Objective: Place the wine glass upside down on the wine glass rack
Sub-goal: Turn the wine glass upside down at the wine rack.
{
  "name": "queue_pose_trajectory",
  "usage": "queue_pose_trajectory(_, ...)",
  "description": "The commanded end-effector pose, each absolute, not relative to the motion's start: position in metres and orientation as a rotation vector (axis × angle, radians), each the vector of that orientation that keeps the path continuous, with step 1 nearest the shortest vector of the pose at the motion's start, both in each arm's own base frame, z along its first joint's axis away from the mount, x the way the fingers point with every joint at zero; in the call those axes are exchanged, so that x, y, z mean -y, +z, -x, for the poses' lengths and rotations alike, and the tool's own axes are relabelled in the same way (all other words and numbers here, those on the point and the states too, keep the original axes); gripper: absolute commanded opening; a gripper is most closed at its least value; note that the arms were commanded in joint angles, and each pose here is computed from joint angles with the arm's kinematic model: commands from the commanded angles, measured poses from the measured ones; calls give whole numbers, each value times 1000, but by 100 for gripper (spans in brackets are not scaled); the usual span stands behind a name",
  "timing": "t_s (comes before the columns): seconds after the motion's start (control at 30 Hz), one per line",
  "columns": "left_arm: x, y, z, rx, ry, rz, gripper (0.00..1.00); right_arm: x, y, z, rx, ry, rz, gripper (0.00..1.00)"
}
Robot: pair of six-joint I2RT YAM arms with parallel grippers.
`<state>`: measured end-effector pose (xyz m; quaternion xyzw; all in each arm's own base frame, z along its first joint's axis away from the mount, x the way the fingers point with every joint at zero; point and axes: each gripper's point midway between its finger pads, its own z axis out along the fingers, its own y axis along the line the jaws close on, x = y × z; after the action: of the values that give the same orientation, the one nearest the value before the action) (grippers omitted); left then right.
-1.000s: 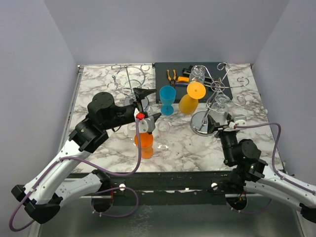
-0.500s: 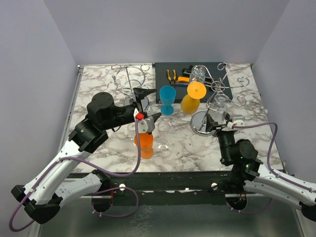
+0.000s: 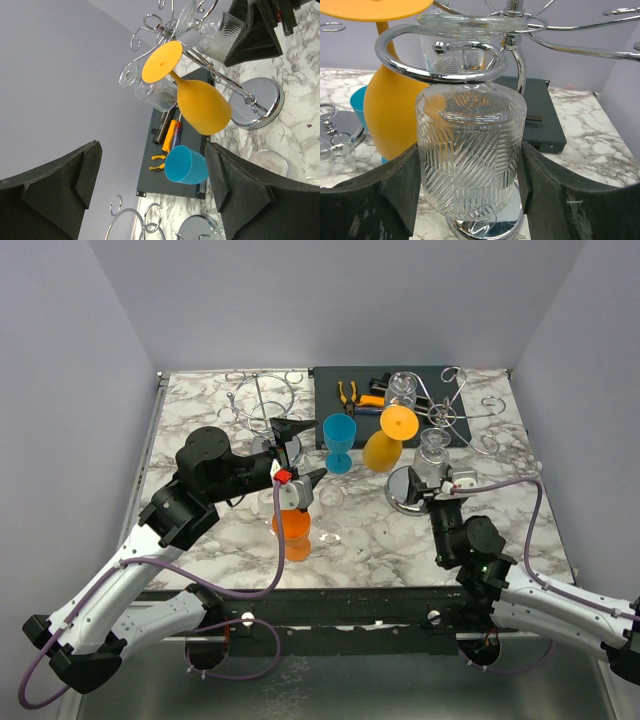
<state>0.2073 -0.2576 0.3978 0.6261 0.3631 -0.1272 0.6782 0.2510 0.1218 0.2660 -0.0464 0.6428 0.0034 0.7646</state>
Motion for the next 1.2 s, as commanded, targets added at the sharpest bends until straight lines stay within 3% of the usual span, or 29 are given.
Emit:
queue_pose_trajectory(0.0, 260, 403, -199, -762, -305, -1411, 92, -131, 288, -252, -1328, 107, 59, 0)
queue_pose_trajectory(1.17, 257, 400, -200, -768, -287, -1410, 92, -158, 288, -227, -1290, 349, 225, 1)
